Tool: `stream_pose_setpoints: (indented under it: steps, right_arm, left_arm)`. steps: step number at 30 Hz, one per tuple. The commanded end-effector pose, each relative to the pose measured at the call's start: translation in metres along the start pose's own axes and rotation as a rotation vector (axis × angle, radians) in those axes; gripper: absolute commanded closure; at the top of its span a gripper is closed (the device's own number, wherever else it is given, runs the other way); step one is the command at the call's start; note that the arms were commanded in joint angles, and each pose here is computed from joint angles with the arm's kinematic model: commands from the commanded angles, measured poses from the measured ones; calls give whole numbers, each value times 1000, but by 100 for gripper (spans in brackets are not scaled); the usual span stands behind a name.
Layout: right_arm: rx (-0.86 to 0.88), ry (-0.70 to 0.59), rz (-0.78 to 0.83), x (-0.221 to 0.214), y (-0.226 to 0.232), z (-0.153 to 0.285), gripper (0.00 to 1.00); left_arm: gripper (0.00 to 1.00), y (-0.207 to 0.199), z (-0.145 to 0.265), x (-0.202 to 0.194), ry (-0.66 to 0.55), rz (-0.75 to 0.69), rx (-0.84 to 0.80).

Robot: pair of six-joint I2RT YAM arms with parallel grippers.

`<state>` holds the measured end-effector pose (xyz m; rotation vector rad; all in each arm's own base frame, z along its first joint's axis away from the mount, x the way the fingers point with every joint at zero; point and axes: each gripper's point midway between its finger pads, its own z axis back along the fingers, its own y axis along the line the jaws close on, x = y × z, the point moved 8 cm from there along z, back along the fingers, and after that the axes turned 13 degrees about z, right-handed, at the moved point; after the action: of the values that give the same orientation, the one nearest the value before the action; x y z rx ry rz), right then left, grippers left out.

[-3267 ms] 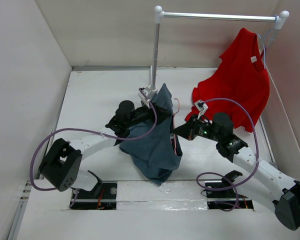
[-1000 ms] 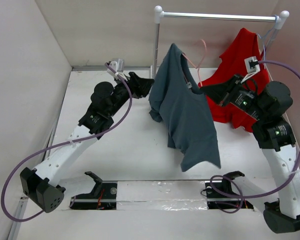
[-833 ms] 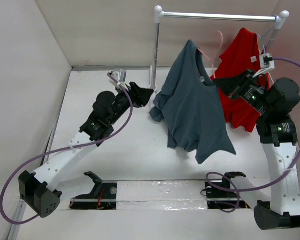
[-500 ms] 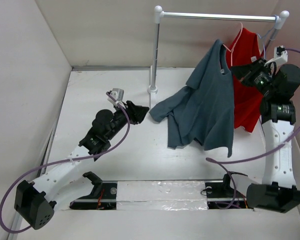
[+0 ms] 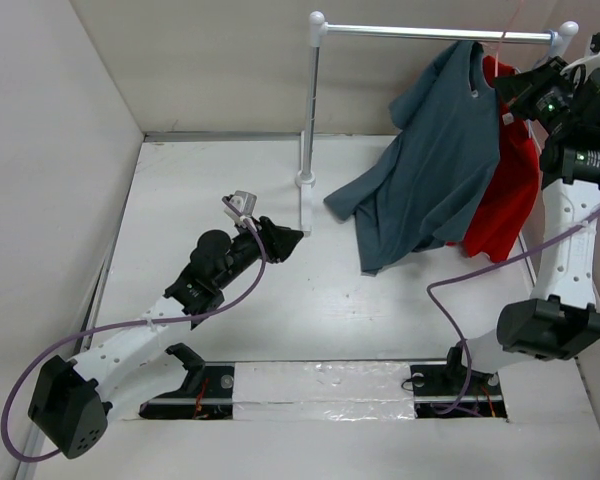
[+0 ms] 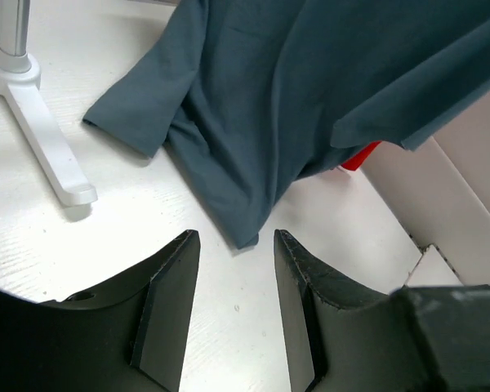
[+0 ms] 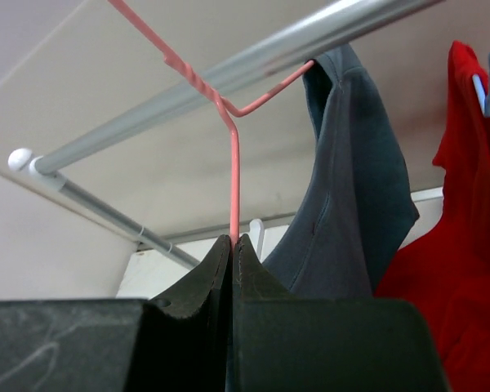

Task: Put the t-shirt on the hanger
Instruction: Place the hanger at the clothesline, then reset both arms

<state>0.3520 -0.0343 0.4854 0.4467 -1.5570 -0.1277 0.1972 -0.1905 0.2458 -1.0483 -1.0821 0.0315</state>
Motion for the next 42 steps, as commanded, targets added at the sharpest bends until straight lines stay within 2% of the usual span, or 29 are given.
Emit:
stream_pose_setpoints:
  steps: [1,13,27,28,30,31,33,34,39,42]
  right_arm:
    - [-19,-88,67,24,-5,-9,100]
    - [-96,-86,56,34,-46,-24,100]
    - [-151,-31,-32,-23,-73,-27,100]
    - [-169,-14,-60,-34,-77,-26,88]
    - [-168,-67,-48,-28,-69,-15,69]
    - [-163,-79,-54,-27,-65,-11,53]
    - [-165,-106,-45,-21,-52,1,40]
    - [-193,-131,-38,-16,-49,7,27]
    - [-179,-261,25,16,-1,56,0]
    - [-128,-293,44,15,20,77,0]
  left_arm:
    - [62,-12,1,5,-33,-22,-84]
    - [62,-12,1,4,-34,-22,-96]
    - [61,-11,2,4,-42,-20,-94]
    - [61,-10,1,4,-39,-20,-93]
    - [61,-10,1,4,-38,-20,-92]
    - [61,-9,0,3,-34,-19,-90]
    - [61,-9,0,3,-40,-20,-81]
    - [61,-8,-1,3,-38,-20,-77]
    - [59,-6,0,5,-51,-33,-48]
    - [56,-6,2,10,-83,-30,-37]
